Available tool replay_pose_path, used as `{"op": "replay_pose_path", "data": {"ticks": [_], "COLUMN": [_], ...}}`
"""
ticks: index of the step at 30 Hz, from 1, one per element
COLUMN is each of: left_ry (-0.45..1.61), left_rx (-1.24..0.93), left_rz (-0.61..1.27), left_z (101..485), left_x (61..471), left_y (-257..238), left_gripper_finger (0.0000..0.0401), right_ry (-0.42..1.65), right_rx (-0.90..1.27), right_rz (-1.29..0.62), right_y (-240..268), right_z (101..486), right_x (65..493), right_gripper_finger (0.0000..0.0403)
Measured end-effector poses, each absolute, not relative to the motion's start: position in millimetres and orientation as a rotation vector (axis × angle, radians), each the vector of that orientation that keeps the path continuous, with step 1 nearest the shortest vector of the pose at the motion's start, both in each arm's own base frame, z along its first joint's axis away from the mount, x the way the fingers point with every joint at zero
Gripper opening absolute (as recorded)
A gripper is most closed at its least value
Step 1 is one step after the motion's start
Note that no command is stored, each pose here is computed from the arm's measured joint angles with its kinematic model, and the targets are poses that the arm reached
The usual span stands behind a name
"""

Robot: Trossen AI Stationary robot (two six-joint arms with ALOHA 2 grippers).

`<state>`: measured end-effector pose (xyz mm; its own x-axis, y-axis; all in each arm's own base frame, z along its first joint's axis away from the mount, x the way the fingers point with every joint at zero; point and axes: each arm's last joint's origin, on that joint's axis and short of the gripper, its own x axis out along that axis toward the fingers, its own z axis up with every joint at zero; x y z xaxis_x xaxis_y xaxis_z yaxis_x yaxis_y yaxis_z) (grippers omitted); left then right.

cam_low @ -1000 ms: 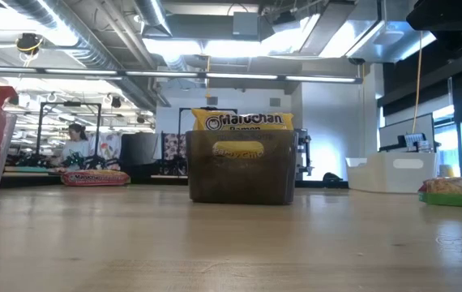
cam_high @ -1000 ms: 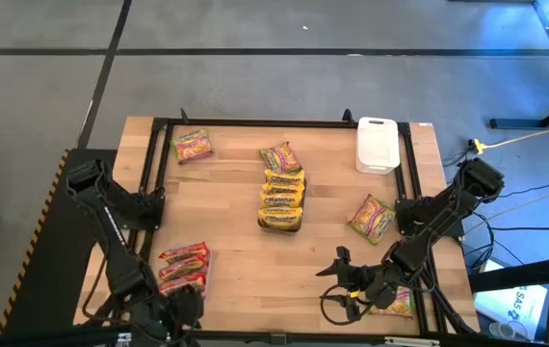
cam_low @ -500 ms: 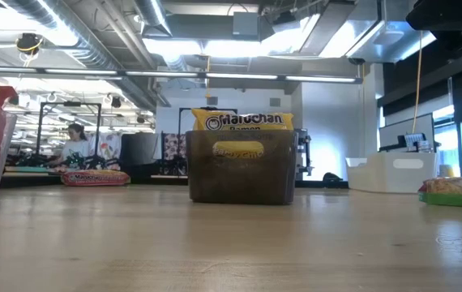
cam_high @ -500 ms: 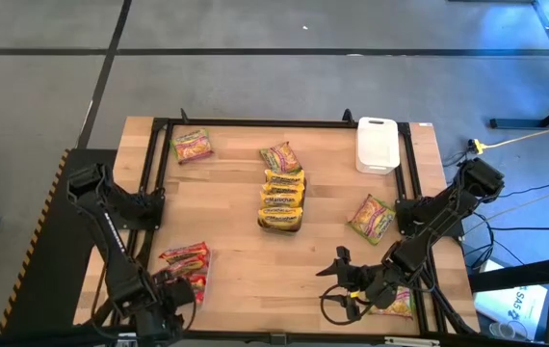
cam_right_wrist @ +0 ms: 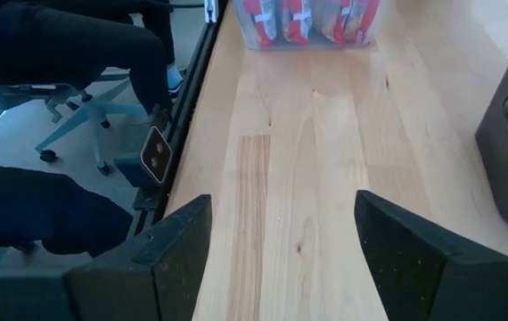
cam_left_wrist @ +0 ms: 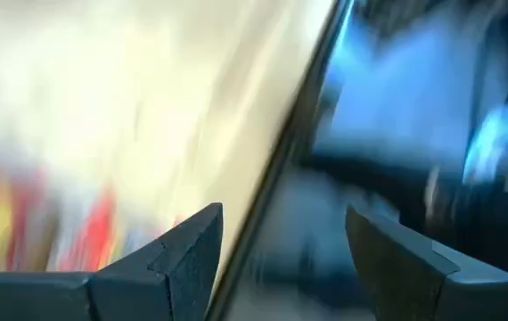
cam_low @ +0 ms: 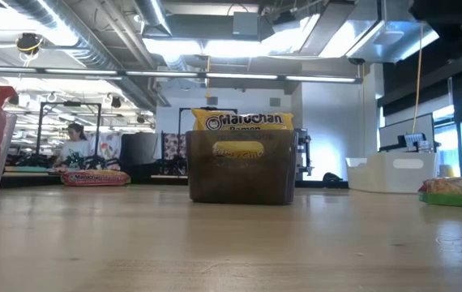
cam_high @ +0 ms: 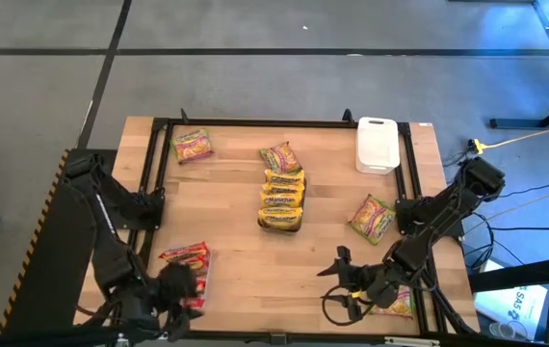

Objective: Sort Maruchan noodles
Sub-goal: Put the green noodle pack into the white bin

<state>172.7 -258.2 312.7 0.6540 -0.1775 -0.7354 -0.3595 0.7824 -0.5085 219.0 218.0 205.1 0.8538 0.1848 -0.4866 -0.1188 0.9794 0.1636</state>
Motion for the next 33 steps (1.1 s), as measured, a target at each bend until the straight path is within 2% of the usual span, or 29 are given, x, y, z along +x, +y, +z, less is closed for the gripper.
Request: {"op": "replay_pose_path", "data": {"ticks": [5, 10, 14, 23, 28, 33], "left_ry": [0.379, 0.284, 0.384, 0.583, 0.606, 0.635], "left_rx": [-0.616, -0.522, -0.457, -0.384, -0.362, -0.353], "left_rz": [0.213, 0.259, 0.269, 0.252, 0.258, 0.277], "left_z": [336.1, 338.7, 307.4, 226.8, 195.4, 179.5], "left_x": [191.3, 216.9, 252.8, 330.0, 355.3, 365.6], "left_y": [-256.3, -248.8, -243.1, -230.4, -222.3, -214.3], "left_gripper_finger": [0.0231, 0.0231, 0.0231, 0.0231, 0.0231, 0.0231], "right_ry": [0.554, 0.667, 0.816, 1.125, 1.190, 1.327], "right_rx": [0.138, 0.215, 0.314, 0.423, 0.471, 0.510], "right_rz": [0.150, 0.055, -0.097, -0.663, -0.792, -0.860], "right_y": [208.8, 188.9, 164.7, 112.8, 90.8, 60.4], "right_z": [216.6, 226.2, 230.4, 217.0, 209.5, 179.6], "right_x": [210.3, 192.1, 169.3, 143.0, 152.3, 152.6], "right_gripper_finger": [0.0253, 0.0253, 0.0253, 0.0253, 0.0253, 0.0253]}}
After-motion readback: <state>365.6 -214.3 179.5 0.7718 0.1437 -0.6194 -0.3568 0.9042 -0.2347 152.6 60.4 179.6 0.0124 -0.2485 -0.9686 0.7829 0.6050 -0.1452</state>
